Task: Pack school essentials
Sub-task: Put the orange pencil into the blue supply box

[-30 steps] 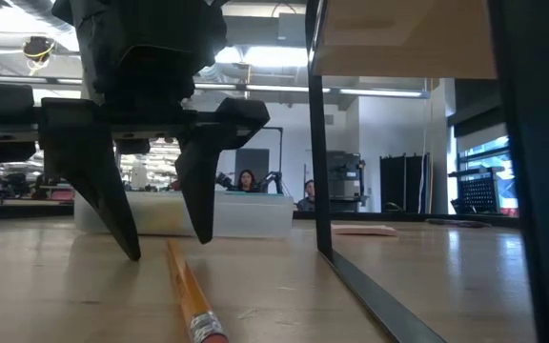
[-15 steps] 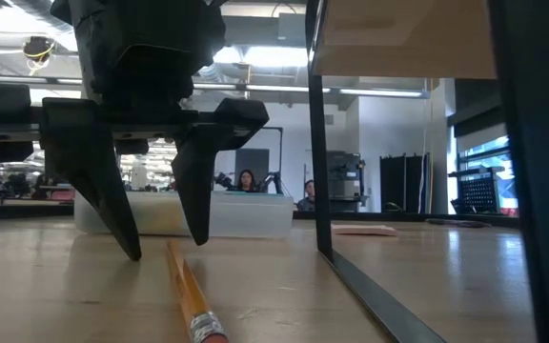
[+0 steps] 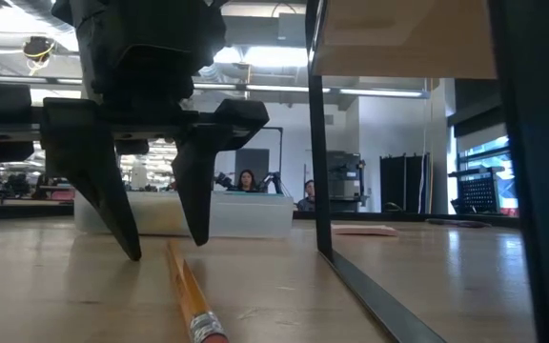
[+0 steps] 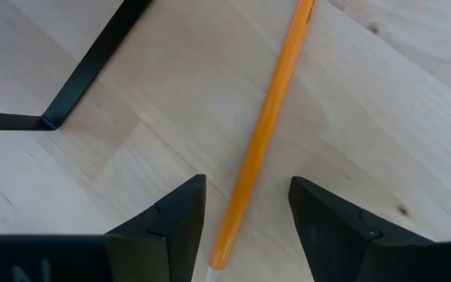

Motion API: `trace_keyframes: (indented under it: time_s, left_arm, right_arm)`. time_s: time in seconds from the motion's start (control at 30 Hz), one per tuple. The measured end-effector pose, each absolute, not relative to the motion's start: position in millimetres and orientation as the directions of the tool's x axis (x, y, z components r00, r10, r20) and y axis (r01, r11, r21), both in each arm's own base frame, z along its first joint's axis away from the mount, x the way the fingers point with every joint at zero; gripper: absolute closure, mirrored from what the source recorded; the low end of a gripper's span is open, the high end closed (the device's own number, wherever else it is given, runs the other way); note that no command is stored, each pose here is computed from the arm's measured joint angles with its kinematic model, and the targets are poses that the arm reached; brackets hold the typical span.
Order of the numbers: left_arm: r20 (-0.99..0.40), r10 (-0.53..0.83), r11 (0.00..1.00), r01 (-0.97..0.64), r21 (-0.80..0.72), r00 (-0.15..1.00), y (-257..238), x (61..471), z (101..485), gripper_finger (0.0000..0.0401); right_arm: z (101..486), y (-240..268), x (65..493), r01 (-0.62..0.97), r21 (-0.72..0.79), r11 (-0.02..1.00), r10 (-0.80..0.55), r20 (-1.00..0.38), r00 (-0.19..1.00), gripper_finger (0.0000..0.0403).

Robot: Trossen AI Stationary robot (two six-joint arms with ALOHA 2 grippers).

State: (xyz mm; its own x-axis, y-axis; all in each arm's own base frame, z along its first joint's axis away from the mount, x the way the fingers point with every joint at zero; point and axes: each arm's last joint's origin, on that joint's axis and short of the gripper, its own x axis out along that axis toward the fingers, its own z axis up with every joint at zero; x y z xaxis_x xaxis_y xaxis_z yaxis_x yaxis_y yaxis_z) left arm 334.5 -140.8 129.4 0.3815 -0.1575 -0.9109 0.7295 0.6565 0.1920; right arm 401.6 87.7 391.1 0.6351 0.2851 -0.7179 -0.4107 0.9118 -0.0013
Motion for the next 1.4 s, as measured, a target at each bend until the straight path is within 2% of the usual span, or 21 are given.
trace_keyframes:
  time_s: [0.13,0.33,0.57,1.4]
  left_arm:
    - [-0.920,-0.187,0.661,0.737,0.141,0.344,-137,337,134,0.0219]
    - [-0.953,-0.159,0.656,0.749,0.093,0.258,-134,336,141,0.0219]
    - [-0.954,-0.152,0.652,0.751,0.102,0.260,-134,336,142,0.0221]
    - [-0.950,-0.135,0.638,0.758,0.134,0.281,-136,340,139,0.0339]
  right_arm:
    - [391,87,401,-0.410,-0.001,0.912,0.283,-0.722,0.632,0.0261]
    - [391,88,401,-0.411,0.000,0.912,0.284,-0.722,0.631,0.0261]
    - [391,87,402,-0.410,-0.001,0.912,0.284,-0.720,0.633,0.0261]
    - [391,88,401,-0.411,-0.001,0.912,0.285,-0.719,0.634,0.0261]
